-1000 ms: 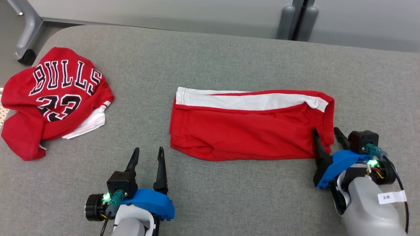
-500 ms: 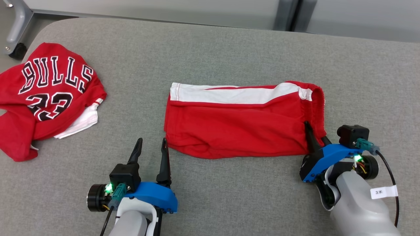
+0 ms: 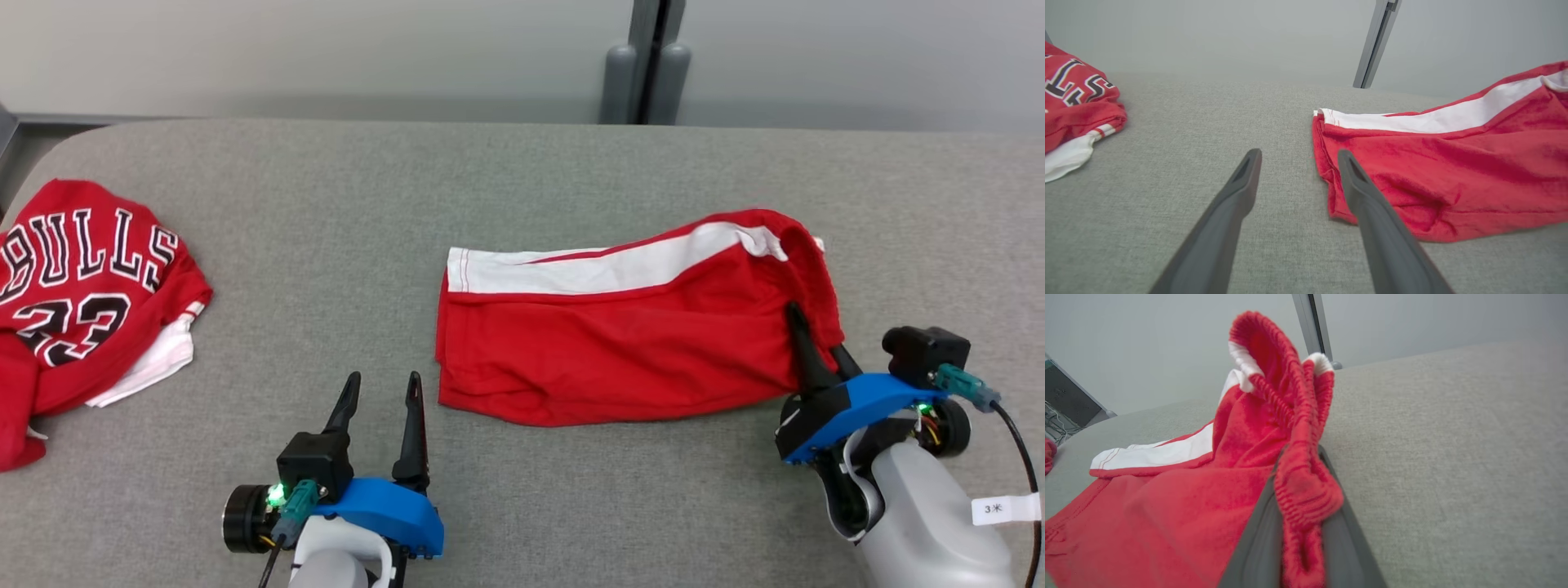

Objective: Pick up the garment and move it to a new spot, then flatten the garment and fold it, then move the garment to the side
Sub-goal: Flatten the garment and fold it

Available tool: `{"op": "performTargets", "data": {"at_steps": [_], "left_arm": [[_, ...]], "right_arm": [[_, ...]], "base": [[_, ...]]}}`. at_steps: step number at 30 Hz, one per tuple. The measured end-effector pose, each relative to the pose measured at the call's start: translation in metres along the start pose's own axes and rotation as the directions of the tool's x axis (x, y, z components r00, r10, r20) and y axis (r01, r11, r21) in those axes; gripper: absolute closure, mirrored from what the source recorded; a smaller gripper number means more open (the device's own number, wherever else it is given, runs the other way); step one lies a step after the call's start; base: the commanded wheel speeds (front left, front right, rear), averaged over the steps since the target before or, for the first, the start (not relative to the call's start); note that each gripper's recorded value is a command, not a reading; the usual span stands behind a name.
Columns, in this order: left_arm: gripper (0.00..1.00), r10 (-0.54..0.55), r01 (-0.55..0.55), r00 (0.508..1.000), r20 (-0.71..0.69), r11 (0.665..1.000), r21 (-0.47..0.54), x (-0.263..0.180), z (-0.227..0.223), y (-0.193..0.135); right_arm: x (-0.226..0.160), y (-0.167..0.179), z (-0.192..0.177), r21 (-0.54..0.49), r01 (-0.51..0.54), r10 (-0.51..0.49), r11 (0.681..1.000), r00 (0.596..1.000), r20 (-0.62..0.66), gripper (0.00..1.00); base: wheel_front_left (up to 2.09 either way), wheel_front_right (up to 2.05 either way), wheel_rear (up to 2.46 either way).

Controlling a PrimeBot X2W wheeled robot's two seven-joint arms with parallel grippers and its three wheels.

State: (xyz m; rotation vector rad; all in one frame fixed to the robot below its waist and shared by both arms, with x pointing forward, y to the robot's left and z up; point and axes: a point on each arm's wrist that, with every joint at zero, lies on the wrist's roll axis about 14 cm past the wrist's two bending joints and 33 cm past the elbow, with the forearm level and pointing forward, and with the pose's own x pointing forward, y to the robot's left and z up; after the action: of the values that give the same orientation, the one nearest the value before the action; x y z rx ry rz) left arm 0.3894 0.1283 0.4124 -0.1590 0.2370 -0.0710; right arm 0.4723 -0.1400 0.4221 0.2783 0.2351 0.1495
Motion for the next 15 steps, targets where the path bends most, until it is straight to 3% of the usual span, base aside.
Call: {"op": "performTargets", "data": {"at_steps": [3, 7, 15], "left_arm": [[0.00, -0.030, 0.030, 0.999, 0.012, 1.000, -0.001, 0.000, 0.004, -0.011], [0.00, -0.028, 0.028, 1.000, 0.011, 0.999, -0.015, -0.006, 0.004, -0.010], [0.00, 0.079, -0.078, 0.997, 0.021, 0.996, -0.033, -0.035, 0.005, 0.020]], "right_arm": [[-0.002, 0.013, 0.019, -0.019, -0.044, 0.045, 0.999, 0.998, 0.050, 1.00], [0.007, 0.056, 0.025, -0.028, -0.158, 0.159, 0.987, 0.985, 0.065, 1.00], [0.023, 0.150, 0.003, -0.039, -0.379, 0.377, 0.925, 0.925, -0.032, 1.00]], "base": [[0.00, 0.00, 0.00], [0.00, 0.00, 0.00], [0.00, 0.00, 0.00]]}}
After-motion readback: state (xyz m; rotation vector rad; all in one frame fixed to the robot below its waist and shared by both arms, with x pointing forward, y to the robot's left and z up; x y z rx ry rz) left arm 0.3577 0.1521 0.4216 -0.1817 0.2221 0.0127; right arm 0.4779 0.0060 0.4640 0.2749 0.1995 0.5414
